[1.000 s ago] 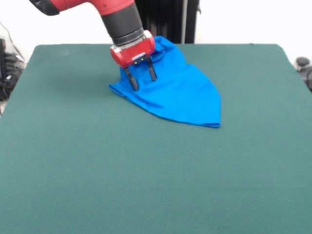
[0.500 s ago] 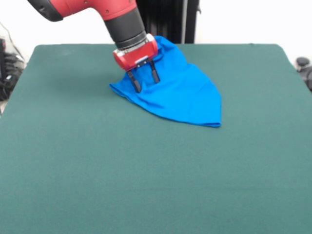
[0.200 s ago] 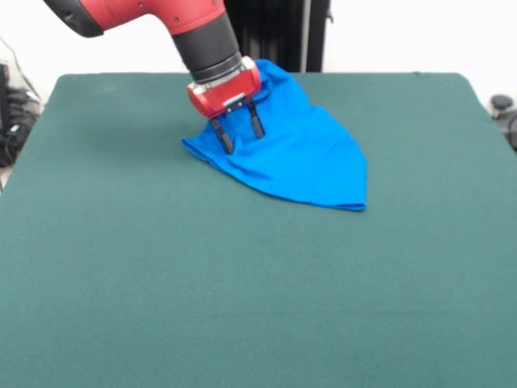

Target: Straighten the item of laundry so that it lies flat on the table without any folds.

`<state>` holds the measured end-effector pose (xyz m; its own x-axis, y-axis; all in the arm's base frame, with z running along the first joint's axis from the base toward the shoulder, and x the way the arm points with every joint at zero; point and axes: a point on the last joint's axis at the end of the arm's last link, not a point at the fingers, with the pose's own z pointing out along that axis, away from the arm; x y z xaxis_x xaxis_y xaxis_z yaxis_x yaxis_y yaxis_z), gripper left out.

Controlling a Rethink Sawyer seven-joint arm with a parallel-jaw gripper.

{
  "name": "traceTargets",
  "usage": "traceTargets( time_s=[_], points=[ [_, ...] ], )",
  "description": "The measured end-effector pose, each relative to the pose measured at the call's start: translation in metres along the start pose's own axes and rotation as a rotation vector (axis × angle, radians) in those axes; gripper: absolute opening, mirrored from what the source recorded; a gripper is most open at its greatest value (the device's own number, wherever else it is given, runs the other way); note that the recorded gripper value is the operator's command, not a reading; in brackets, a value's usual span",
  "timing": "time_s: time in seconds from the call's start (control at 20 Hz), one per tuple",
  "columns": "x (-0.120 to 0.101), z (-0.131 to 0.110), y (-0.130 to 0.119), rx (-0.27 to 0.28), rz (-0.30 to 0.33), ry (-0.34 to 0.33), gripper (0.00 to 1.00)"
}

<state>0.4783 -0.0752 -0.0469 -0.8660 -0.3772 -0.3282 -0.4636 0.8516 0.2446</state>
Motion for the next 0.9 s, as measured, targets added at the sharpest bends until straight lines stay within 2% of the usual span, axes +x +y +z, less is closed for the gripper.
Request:
traceTargets(
  time_s=[0.05, 0.4, 0.9],
  points=[
    [0.0006, 0.0002, -0.0018, 0.001, 0.004, -0.003, 0.00],
    [0.0034, 0.0018, -0.0036, -0.010, 0.027, -0.025, 0.00],
    [0.0028, 0.0016, -0.0034, -0.010, 0.024, -0.025, 0.00]
  ],
)
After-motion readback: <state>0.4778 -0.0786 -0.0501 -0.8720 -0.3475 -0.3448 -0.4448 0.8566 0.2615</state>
